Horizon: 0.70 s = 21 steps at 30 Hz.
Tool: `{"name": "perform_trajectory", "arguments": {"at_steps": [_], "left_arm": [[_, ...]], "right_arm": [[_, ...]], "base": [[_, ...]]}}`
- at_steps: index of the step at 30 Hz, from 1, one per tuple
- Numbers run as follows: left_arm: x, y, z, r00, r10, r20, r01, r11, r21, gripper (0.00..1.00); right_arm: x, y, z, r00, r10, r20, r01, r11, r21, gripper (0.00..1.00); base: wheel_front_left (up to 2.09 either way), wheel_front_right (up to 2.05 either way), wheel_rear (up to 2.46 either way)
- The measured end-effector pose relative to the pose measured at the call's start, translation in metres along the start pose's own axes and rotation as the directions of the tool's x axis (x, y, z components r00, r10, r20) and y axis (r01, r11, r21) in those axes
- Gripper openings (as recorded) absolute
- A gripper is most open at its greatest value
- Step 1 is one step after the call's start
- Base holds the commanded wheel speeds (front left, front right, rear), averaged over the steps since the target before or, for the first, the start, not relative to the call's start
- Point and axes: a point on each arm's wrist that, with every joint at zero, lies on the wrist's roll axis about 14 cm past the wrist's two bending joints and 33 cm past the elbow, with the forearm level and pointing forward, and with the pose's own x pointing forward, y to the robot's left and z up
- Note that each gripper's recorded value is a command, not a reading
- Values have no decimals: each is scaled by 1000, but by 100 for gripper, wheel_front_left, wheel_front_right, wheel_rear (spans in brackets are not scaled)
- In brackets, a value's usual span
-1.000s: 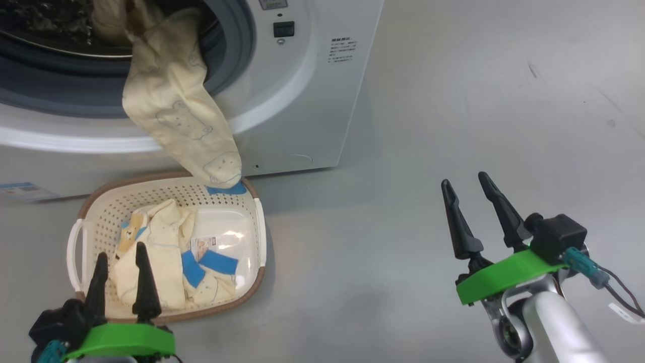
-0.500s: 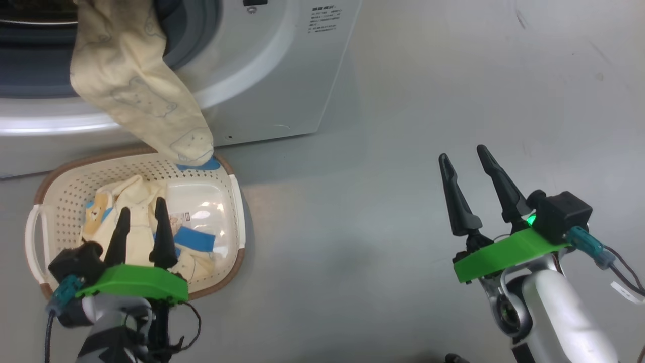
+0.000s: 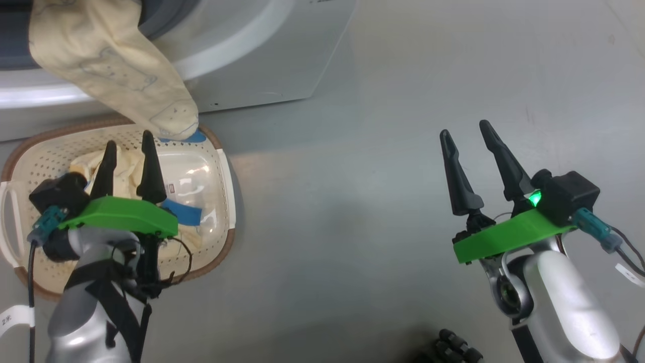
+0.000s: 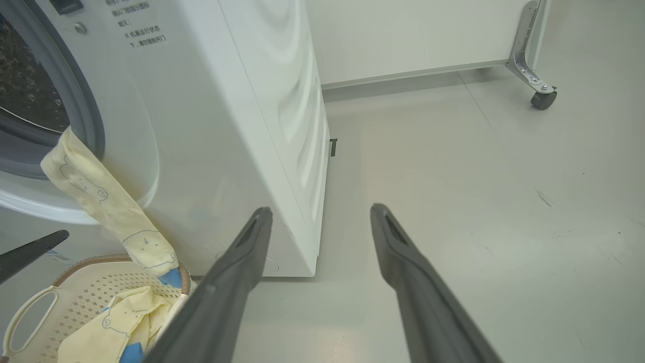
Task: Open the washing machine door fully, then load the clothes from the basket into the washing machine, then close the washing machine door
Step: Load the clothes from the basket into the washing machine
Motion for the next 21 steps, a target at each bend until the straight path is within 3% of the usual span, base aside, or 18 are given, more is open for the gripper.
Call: {"name": "perform_trajectory", "arguments": {"at_steps": [21], "left_arm": [[37,-3,-8,999,-34,-13,34,999,-20,100]], "right_arm": [[15,-2,-19,999,11,-39,-11,1000,-14,100]], "base": [[0,0,0]]}}
